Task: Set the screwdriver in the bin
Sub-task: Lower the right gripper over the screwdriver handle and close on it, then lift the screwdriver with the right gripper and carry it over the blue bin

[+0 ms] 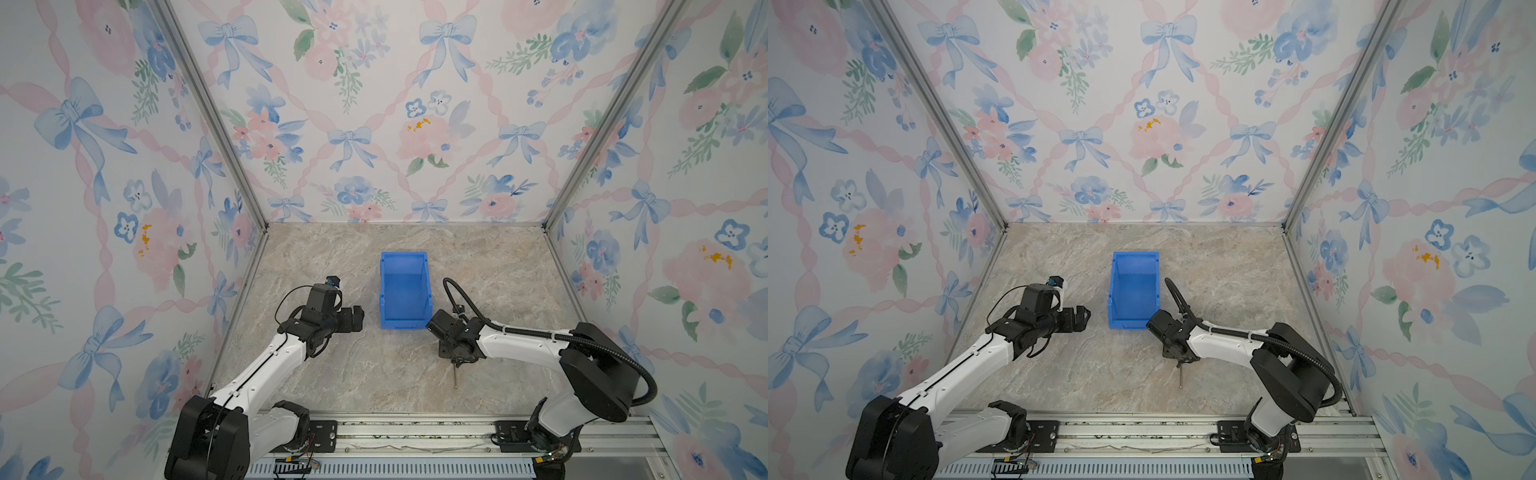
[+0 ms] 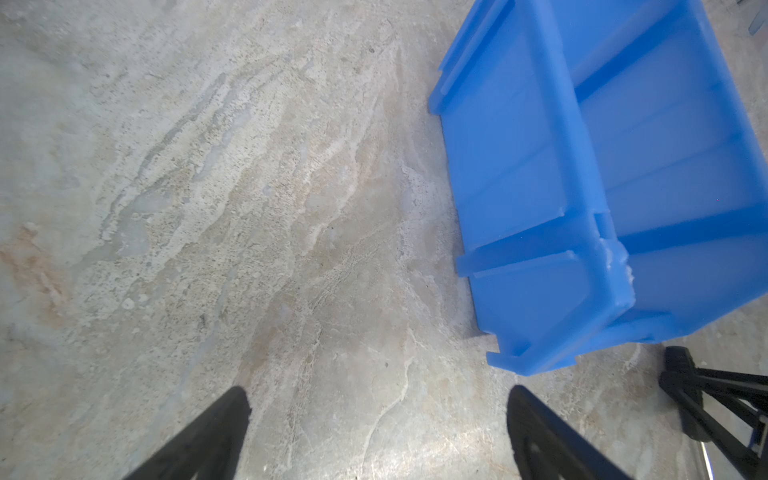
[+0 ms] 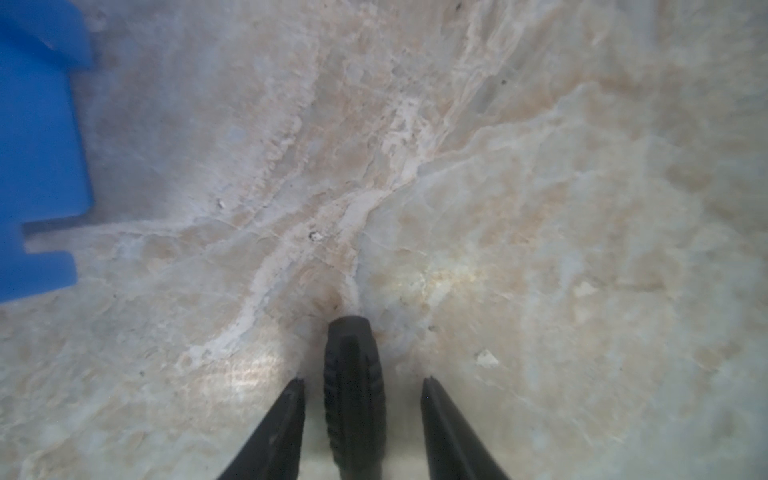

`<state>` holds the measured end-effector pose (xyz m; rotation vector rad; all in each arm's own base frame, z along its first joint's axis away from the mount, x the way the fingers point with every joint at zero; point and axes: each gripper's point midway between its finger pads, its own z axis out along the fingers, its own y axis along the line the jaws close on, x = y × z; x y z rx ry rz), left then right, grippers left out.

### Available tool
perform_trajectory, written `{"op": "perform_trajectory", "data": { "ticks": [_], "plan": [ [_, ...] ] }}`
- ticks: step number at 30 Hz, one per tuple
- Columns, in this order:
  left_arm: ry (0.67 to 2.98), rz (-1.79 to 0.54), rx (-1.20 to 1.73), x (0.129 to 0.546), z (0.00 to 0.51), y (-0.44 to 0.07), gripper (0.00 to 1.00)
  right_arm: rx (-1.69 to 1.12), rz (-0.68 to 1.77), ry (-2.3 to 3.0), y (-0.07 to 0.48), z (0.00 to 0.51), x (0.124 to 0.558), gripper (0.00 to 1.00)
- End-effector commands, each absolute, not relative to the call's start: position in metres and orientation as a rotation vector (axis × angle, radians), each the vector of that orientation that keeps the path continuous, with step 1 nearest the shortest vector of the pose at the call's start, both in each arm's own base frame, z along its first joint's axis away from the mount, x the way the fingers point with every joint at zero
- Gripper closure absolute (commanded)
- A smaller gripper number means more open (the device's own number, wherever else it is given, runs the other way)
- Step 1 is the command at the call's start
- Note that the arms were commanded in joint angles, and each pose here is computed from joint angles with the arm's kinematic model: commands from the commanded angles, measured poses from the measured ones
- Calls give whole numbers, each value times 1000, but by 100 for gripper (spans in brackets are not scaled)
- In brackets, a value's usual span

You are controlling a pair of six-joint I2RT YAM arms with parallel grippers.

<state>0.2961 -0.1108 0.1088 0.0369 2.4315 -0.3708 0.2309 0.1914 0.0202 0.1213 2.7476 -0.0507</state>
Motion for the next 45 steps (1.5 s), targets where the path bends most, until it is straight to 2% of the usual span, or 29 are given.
{"op": "perform_trajectory", "data": {
  "ticks": [1, 8, 17, 26, 34, 45],
  "plan": [
    [2438, -350, 62, 292, 105, -110, 3, 83, -98, 2763, 191, 10, 225, 57],
    [2436, -348, 64, 290, 105, -112, 3, 106, -104, 2763, 184, 4, 216, 76],
    [2414, -360, 61, 290, 111, -113, 2, -12, -38, 2650, 197, 32, 222, 89],
    [2400, -373, 31, 293, 116, -113, 2, -228, 190, 2465, 248, 97, 229, 93],
    [2382, -345, 15, 298, 117, -110, 2, -231, 279, 2407, 267, 141, 239, 96],
    [2372, -356, 25, 293, 118, -109, 2, -226, 352, 2393, 315, 184, 280, 99]
  ]
}}
